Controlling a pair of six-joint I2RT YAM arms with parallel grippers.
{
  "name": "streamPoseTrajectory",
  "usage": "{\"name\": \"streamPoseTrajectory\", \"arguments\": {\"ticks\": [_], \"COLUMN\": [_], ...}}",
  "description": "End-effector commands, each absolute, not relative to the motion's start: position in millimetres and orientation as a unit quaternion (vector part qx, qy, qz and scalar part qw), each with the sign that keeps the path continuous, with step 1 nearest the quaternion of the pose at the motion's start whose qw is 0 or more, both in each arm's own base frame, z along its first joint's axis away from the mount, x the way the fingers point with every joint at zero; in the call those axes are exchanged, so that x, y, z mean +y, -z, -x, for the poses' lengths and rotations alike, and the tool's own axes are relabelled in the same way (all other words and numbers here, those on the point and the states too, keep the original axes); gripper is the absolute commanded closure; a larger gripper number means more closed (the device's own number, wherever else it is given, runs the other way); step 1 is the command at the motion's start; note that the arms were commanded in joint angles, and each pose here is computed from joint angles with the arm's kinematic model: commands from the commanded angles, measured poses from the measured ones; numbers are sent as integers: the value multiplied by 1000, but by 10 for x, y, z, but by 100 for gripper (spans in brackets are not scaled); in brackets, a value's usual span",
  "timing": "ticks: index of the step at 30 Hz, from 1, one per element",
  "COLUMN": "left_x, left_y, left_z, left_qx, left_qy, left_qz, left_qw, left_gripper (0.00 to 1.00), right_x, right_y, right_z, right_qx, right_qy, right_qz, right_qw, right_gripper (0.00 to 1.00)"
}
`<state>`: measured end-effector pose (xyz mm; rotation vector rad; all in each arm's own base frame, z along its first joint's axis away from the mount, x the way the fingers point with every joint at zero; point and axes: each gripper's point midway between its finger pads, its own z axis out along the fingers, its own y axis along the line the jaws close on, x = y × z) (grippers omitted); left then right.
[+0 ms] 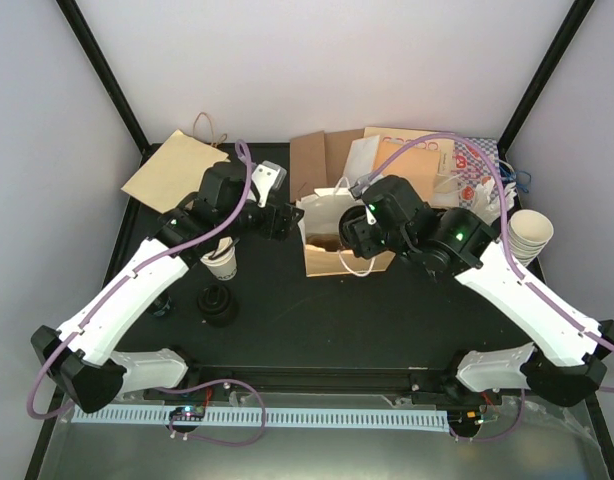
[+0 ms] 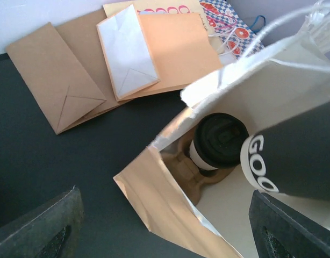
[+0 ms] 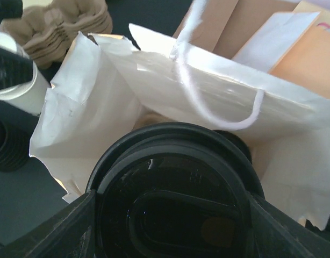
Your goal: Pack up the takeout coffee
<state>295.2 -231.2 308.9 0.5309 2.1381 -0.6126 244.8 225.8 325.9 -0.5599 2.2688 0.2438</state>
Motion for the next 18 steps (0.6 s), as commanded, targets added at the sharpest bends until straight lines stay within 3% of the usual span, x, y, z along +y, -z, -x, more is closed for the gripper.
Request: {"name": "streamPoseTrajectory", "arguments": {"ticks": [1,12,18], "left_x": [-2239,-2578,-2820], "left_y": [-3365,-3482,-3331], "left_z": [-3014,-2769,-2581], "left_qx": [830,782,758], "left_qy": [225,277,257], "left_qz": [-217,-336,-415], "left_qw": [462,447,434], "left_gripper": [13,16,16], "right_x": [2238,2233,2222], "right_y": [-3241,-2954,-2927], "right_z": [-2262,-2018,-2028], "right_qx": [891,889,889], "right_qy": [-131,-168,-162], "right_qz": [234,262,266], "right_qw": [366,336,337], "right_gripper": [42,42,42]}}
